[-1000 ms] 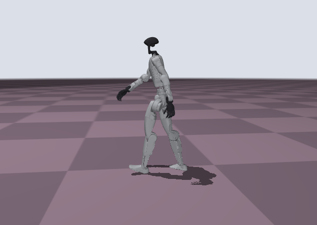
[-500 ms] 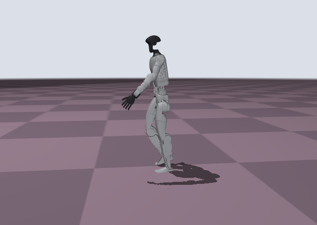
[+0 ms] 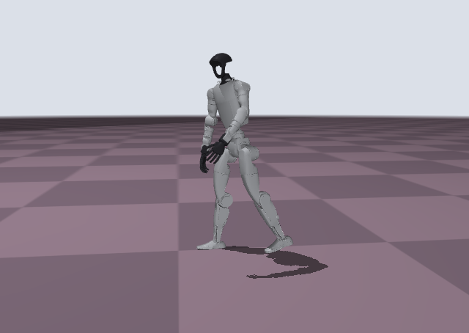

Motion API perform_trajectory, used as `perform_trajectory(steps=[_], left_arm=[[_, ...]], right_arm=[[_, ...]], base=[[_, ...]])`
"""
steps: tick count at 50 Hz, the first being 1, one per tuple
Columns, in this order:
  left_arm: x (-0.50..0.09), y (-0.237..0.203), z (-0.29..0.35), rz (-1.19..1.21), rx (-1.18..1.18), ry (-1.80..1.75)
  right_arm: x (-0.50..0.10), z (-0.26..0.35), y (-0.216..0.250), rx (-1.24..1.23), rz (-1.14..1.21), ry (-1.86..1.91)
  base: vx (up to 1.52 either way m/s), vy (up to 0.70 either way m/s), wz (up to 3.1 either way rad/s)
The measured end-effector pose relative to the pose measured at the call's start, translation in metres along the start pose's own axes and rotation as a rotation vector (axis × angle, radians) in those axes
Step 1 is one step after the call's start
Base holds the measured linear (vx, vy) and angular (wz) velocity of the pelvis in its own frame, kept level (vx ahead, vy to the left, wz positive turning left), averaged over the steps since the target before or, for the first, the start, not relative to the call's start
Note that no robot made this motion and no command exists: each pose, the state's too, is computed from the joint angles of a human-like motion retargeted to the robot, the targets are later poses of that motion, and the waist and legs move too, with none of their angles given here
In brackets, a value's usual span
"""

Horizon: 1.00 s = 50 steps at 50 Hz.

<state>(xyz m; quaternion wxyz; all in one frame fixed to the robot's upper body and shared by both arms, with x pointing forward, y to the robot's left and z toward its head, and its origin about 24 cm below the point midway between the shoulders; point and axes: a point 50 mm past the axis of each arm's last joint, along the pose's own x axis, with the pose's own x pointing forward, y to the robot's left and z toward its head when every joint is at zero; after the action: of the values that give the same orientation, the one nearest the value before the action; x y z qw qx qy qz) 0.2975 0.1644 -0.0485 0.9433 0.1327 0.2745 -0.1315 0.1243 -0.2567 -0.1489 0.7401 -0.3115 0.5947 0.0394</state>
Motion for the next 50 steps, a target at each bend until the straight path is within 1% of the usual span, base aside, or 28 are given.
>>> perform_trajectory(steps=[2,5,7,10,14,18,22,26,32,38,45,50], left_arm=[[-0.018,0.007,-0.060,0.063,-0.053,0.197],[-0.062,0.015,-0.144,0.150,-0.123,0.504],[-0.097,0.019,-0.188,0.194,-0.167,0.682],[-0.150,0.022,-0.233,0.246,-0.238,0.879],[-0.200,0.023,-0.264,0.316,-0.344,0.984],[-0.229,0.017,-0.279,0.373,-0.463,0.991],[-0.245,0.002,-0.287,0.358,-0.559,0.991],[-0.254,-0.016,-0.293,0.267,-0.588,1.012],[-0.252,-0.030,-0.293,0.114,-0.481,1.037],[-0.221,-0.018,-0.280,0.040,-0.266,1.018],[-0.147,0.007,-0.233,-0.015,-0.035,0.863],[-0.070,0.024,-0.155,0.087,0.019,0.595]], right_arm=[[0.000,0.016,-0.020,-0.024,-0.047,-0.040],[-0.004,0.041,-0.049,-0.058,-0.105,-0.110],[-0.008,0.059,-0.069,-0.075,-0.141,-0.157],[-0.017,0.085,-0.098,-0.084,-0.193,-0.223],[-0.035,0.121,-0.129,-0.065,-0.259,-0.314],[-0.055,0.156,-0.151,-0.032,-0.329,-0.429],[-0.073,0.182,-0.160,-0.020,-0.378,-0.553],[-0.080,0.194,-0.156,-0.066,-0.379,-0.630],[-0.067,0.185,-0.133,-0.211,-0.304,-0.599],[-0.036,0.142,-0.095,-0.256,-0.184,-0.451],[-0.005,0.048,-0.031,-0.109,0.003,-0.223],[-0.002,-0.012,0.012,0.014,0.106,-0.073]], base=[[0.46,-0.32,0.23],[0.41,-0.37,0.16],[0.38,-0.33,0.08],[0.36,-0.28,-0.20],[0.34,-0.22,-0.55],[0.34,-0.16,-0.73],[0.38,-0.10,-0.70],[0.41,-0.06,-0.45],[0.44,-0.03,-0.19],[0.48,0.00,0.13],[0.53,0.02,0.47],[0.44,0.00,0.38]])
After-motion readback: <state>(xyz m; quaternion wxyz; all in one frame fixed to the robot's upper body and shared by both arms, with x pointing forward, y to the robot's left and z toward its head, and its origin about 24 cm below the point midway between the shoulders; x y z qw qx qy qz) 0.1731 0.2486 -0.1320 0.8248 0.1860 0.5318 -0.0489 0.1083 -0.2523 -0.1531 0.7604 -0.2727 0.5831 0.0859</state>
